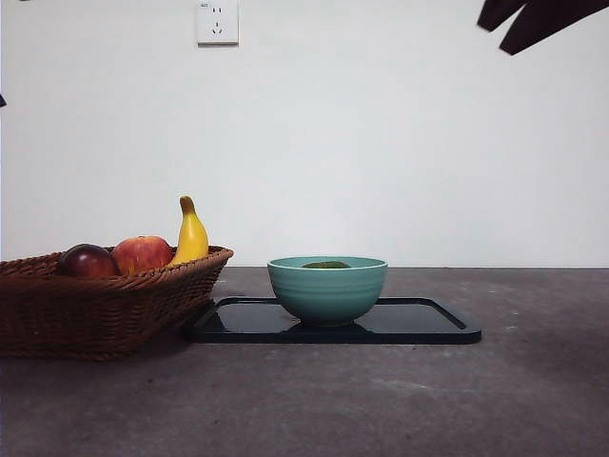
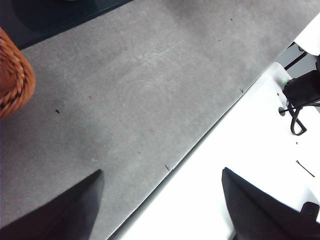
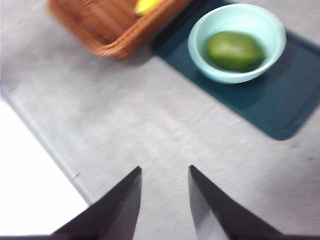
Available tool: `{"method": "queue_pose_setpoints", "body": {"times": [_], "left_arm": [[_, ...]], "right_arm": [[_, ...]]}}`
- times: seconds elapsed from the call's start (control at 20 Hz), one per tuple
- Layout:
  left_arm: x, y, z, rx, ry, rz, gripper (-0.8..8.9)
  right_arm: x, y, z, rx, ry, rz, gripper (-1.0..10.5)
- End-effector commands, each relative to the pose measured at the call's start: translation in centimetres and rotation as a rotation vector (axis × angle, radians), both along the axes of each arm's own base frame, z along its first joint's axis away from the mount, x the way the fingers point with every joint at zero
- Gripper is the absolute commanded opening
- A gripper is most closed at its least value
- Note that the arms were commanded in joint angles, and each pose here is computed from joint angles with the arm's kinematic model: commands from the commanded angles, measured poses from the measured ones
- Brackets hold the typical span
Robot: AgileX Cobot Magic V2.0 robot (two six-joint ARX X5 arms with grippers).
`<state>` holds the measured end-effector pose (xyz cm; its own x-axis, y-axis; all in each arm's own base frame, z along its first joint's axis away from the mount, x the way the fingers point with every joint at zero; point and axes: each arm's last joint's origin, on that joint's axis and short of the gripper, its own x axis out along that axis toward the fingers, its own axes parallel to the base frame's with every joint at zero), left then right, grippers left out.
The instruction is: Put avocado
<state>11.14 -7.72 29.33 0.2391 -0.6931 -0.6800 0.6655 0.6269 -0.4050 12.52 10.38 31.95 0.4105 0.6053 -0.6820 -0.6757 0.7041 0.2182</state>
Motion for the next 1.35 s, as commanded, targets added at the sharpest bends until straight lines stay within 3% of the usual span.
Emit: {"method": "queue_pose_setpoints", "body": {"times": [0.05,0.45,0.55,0.65,1.35], "left_arm": [[0.08,-0.15,0.27,-0.004,-0.022,-0.021,3.74],[0.08,-0.15,0.27,-0.004,-0.022,-0.022,3.66],[0.08,-0.15,0.27,-0.004,-0.022,-0.022,2.40],[0.08,-0.15,0.27,-0.004,-0.023,-0.022,0.18],[0.07,-0.15,0.26,-0.004,-0.022,-0.022,0.08]], "right_arm": [[-1.01,-0.12,-0.18,0.032,-0.011,0.017,1.5],[-1.54,-0.40,-0.38,0.041,-0.019,0.024,1.5],[-1.54,-0.40,-0.38,0.040,-0.018,0.023,1.4],[-1.54,-0.40,-0.39,0.040,-0.018,0.024,0.1],[-1.54,-0.41,-0.36,0.040,-0.020,0.023,0.1]]}}
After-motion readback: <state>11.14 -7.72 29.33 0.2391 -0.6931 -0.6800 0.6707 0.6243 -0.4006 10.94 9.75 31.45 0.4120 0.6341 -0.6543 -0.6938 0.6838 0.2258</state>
